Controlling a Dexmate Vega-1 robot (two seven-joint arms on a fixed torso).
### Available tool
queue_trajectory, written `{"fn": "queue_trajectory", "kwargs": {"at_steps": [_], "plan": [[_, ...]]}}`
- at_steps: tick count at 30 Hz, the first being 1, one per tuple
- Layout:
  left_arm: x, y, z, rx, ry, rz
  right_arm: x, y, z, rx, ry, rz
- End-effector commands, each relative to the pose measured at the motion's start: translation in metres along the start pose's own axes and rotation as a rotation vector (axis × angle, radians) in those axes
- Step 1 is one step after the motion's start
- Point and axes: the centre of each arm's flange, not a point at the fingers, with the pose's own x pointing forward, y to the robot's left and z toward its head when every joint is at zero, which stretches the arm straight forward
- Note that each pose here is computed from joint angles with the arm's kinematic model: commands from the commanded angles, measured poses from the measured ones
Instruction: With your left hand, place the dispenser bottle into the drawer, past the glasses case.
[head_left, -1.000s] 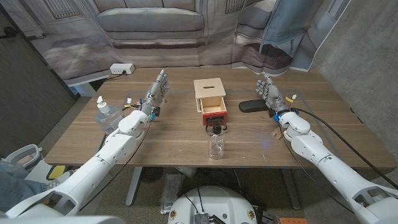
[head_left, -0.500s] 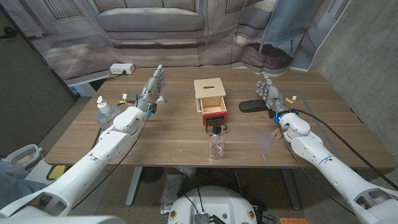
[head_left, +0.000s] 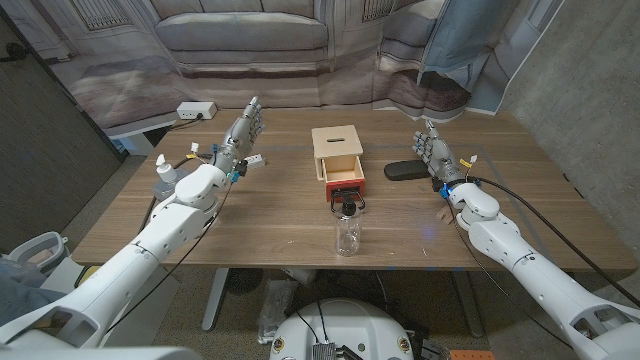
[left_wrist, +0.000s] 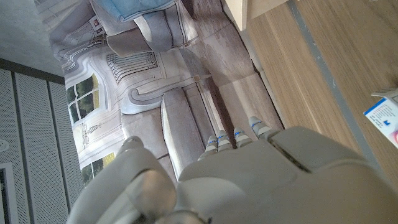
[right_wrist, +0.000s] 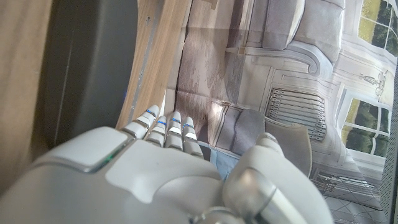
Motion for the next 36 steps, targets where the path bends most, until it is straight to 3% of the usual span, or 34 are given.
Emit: {"fn": "queue_trajectory", "kwargs": {"at_steps": [1,7,16,23,36], "plan": [[-0.003,0.005,0.016,0.027,0.008,-0.008,-0.001,0.0,-0.005,0.008,0.009,-0.008],[-0.008,0.005,0.027,0.055,0.002,-0.005,-0.001,0.0,-0.007,0.008,0.013,-0.007],[-0.018,0.007,0.034,0.076,0.026,-0.015,-0.001,-0.001,-0.006,0.009,0.011,-0.01],[-0.027,0.007,0.051,0.114,0.003,-0.005,-0.001,-0.004,-0.007,0.011,0.011,-0.013],[-0.032,0.01,0.068,0.156,-0.002,0.01,-0.001,-0.006,-0.009,0.015,0.015,-0.02]]}}
